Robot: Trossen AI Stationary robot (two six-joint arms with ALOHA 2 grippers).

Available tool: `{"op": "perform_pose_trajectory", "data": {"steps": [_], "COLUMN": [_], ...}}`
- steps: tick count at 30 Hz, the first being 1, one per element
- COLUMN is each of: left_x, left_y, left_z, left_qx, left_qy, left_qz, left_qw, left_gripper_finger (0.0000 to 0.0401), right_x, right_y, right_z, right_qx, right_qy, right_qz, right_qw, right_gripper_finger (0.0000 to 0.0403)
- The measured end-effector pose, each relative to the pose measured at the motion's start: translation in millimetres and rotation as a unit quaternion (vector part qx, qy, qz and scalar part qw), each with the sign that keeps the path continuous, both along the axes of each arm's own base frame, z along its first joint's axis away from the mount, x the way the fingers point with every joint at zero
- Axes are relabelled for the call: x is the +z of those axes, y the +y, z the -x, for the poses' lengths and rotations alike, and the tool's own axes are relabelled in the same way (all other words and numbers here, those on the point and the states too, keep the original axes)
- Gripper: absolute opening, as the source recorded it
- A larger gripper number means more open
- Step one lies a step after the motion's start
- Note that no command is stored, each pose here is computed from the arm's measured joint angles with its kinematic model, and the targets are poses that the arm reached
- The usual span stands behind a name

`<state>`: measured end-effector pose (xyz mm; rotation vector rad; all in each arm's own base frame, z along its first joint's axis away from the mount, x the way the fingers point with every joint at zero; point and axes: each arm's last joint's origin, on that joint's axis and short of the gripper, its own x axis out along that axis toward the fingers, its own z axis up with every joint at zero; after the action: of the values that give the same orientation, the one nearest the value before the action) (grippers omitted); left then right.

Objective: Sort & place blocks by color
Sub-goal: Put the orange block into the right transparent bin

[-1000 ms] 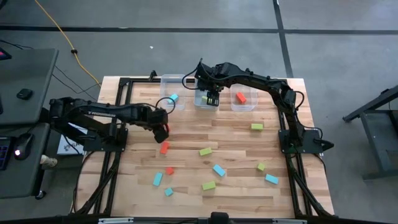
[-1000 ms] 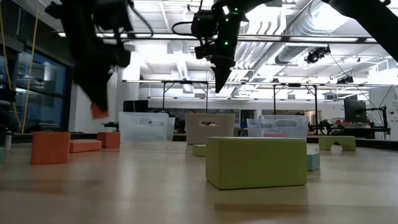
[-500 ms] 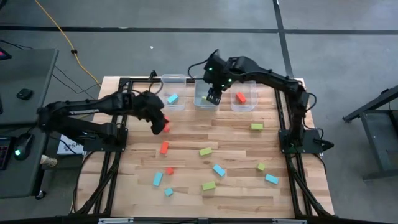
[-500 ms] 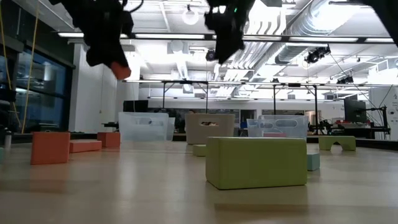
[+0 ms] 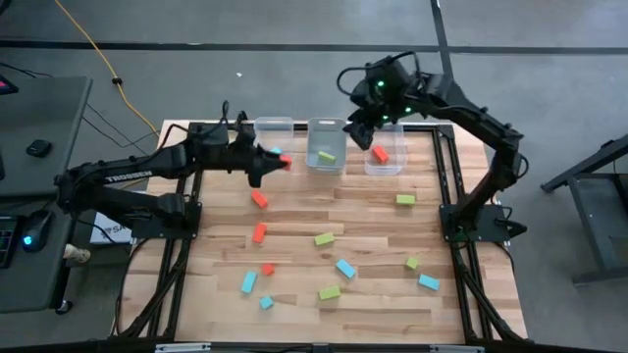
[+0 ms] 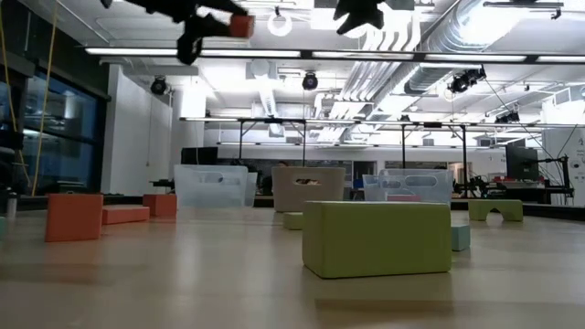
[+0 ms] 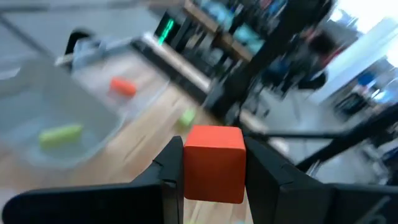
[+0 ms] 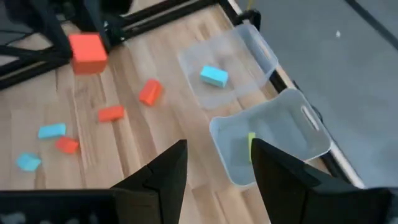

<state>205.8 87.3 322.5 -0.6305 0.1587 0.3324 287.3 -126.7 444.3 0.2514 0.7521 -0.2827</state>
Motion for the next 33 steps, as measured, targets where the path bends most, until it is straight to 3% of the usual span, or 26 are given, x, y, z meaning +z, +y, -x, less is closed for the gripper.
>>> {"op": "perform_pose_trajectory", "data": {"steps": [4, 11, 20, 26, 33], "left_x": [12.0, 22.2, 40.4, 43.0, 39.6], "left_y": [3.2, 5.2, 13.8, 23.6, 28.2], "left_z": [-5.5, -10.4, -3.2, 2.7, 1.2], "left_qx": [-0.005, -0.032, -0.06, -0.042, -0.05], "left_qy": [-0.066, -0.116, -0.188, -0.194, -0.186], "left_qz": [-0.029, -0.096, -0.194, -0.209, -0.208], "left_qw": [0.997, 0.988, 0.961, 0.958, 0.959], "left_gripper_finger": [0.0081, 0.0081, 0.0083, 0.0084, 0.0085], "right_x": [7.5, 12.8, 23.7, 33.6, 31.0], "right_y": [0.6, 2.0, 13.1, 21.9, 21.3], "right_z": [6.3, 3.8, -10.6, -21.8, -34.0], "right_qx": [0.065, 0.164, 0.194, 0.186, 0.172], "right_qy": [-0.028, -0.083, -0.146, -0.191, -0.209], "right_qz": [0.008, -0.003, 0.033, 0.079, 0.058], "right_qw": [0.997, 0.983, 0.97, 0.961, 0.961], "right_gripper_finger": [0.0169, 0.0169, 0.017, 0.017, 0.017]}}
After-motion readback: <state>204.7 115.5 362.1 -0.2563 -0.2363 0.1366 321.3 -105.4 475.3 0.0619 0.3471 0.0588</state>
